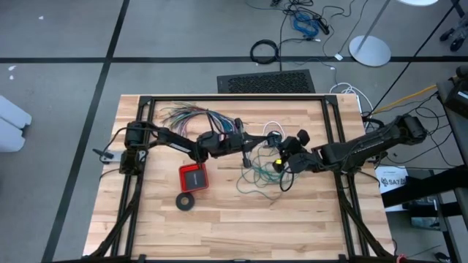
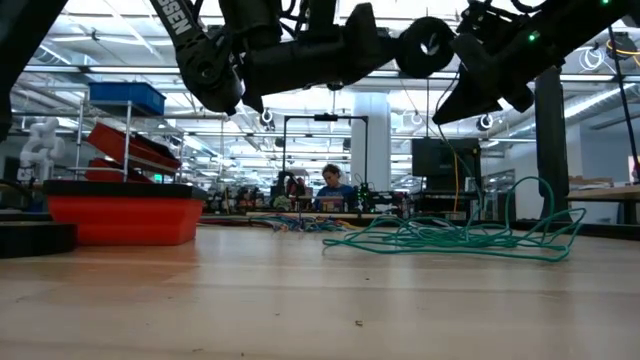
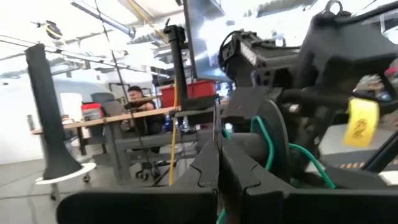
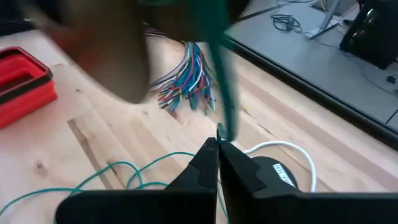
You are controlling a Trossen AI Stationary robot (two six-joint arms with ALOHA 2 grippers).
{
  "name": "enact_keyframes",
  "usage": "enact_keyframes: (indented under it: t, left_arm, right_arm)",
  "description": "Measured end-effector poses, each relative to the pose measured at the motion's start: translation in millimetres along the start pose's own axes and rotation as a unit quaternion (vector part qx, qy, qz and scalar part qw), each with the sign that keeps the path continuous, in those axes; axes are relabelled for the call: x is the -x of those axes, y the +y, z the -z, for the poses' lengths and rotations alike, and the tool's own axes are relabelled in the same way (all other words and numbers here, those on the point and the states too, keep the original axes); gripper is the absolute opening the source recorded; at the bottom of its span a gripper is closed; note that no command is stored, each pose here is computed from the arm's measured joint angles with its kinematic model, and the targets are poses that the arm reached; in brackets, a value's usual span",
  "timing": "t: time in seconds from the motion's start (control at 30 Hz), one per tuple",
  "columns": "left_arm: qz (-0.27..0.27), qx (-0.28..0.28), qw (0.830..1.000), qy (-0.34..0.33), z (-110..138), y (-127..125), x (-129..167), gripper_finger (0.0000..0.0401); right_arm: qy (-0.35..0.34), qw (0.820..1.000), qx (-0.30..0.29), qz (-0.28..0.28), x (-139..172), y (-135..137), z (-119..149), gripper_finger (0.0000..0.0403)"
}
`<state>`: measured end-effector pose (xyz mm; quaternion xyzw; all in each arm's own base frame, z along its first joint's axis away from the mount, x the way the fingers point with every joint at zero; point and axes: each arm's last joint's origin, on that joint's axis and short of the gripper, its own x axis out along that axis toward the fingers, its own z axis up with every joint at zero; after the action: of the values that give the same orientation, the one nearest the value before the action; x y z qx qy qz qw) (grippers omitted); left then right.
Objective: Coil cords
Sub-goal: Coil the green wire onto the spool
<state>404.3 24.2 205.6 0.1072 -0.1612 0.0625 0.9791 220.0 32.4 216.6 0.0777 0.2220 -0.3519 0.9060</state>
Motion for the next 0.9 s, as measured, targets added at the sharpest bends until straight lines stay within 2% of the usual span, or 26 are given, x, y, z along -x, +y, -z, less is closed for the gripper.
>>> enact_keyframes:
  t: [0.1,0.3,0.53,0.9]
  left_arm:
    - [0.002,0.011,1.000,-0.002,-0.3,0.6,0.0,0.0000]
    - [-0.016,-0.001,1.000,0.006,1.8,6.3,-0.1,0.0000]
    - [-0.019,0.068,0.997,-0.040,-5.0,16.4,0.0,0.0000]
    - [-0.008,0.126,0.990,-0.062,-7.8,22.7,0.4,0.0000]
  right_arm:
    - [0.003,1.000,0.011,0.003,0.2,-1.2,0.4,0.0000]
    - [0.011,1.000,0.015,0.000,2.0,-1.1,2.6,0.0000]
    - [0.012,1.000,0.017,0.004,1.7,-1.5,3.3,0.0000]
    - [-0.006,1.000,0.005,0.002,-1.6,-0.3,-2.1,0.0000]
